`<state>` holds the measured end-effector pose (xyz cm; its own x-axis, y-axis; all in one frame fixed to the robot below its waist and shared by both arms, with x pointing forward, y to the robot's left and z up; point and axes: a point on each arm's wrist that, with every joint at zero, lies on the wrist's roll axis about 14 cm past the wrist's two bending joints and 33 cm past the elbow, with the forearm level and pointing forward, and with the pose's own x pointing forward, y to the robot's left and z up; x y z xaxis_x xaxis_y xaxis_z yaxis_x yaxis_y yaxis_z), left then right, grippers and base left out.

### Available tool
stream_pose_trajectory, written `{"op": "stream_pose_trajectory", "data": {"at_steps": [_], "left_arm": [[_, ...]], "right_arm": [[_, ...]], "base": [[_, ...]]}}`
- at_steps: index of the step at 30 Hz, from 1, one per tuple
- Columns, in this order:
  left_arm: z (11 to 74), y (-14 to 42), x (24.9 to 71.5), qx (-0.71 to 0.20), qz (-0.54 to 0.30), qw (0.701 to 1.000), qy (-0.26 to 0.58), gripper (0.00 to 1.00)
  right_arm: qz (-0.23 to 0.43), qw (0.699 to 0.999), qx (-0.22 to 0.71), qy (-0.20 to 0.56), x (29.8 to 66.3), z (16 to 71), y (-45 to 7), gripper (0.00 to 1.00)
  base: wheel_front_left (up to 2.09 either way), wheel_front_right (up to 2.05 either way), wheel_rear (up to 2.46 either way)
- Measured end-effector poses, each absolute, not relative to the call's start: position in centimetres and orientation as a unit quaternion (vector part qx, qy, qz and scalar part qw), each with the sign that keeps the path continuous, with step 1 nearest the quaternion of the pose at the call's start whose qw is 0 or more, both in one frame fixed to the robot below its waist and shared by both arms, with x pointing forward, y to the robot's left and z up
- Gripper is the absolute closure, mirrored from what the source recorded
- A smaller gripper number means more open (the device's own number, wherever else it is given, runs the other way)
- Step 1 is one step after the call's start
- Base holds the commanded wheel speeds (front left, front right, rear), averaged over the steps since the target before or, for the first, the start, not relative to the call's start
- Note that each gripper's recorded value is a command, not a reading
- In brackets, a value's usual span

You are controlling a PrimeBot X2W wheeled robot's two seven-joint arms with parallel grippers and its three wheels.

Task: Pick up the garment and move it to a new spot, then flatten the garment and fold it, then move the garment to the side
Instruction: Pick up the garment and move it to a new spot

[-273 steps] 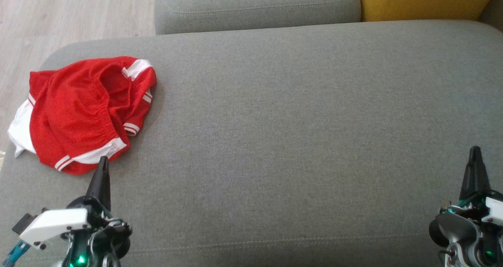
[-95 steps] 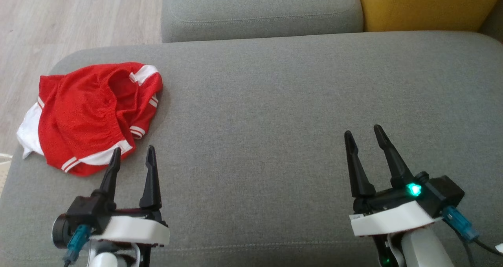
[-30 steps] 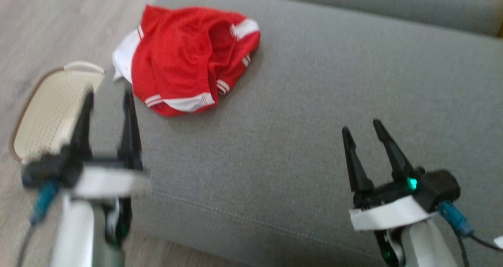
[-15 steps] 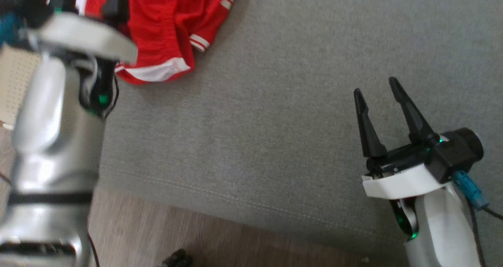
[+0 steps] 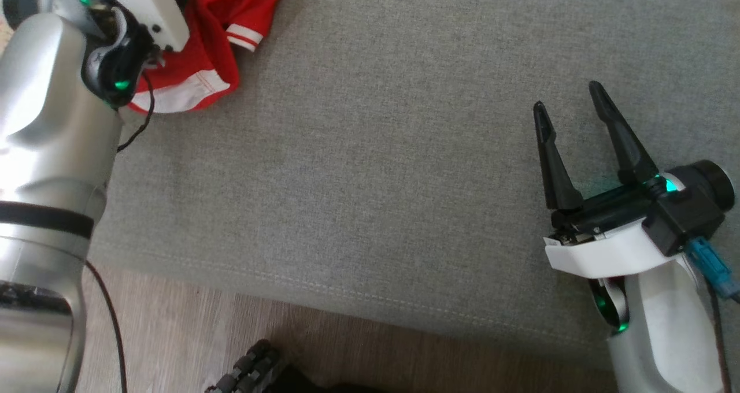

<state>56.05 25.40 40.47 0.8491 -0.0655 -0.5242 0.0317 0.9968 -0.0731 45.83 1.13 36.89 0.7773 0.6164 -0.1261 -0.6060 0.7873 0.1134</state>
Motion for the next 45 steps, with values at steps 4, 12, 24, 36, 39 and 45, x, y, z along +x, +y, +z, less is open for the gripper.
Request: {"op": "stream_pose_trajectory", "data": {"at_steps": [4, 12, 24, 36, 39, 45], "left_arm": [[38.4, 25.7, 55.3, -0.027, -0.024, 0.948, 0.315, 0.00], [36.6, 27.1, 55.1, -0.017, -0.006, 0.946, 0.323, 0.50], [46.2, 27.2, 58.4, 0.029, -0.033, 0.991, 0.125, 1.00], [61.1, 18.0, 58.7, 0.032, -0.177, 0.982, -0.060, 1.00], [63.5, 13.7, 58.2, 0.018, -0.231, 0.969, -0.086, 1.00], [68.2, 3.6, 55.9, -0.021, -0.347, 0.929, -0.130, 1.00]], "right_arm": [[0.324, 0.942, 0.035, 0.079, 46.0, 36.6, 1.1, 0.00], [0.323, 0.943, 0.041, 0.068, 46.8, 36.7, 1.2, 0.00], [0.314, 0.947, 0.041, 0.048, 46.6, 39.4, 0.9, 0.00], [0.276, 0.960, 0.050, -0.014, 45.5, 46.5, -1.1, 0.00], [0.255, 0.965, 0.048, -0.025, 45.1, 47.8, -2.8, 0.00], [0.206, 0.975, 0.066, -0.053, 44.2, 50.6, -6.4, 0.00]], "base": [[0.00, 0.00, 0.00], [0.00, 0.00, 0.00], [0.00, 0.00, 0.00], [0.00, 0.00, 0.00], [0.00, 0.00, 0.00], [0.00, 0.00, 0.00]]}}
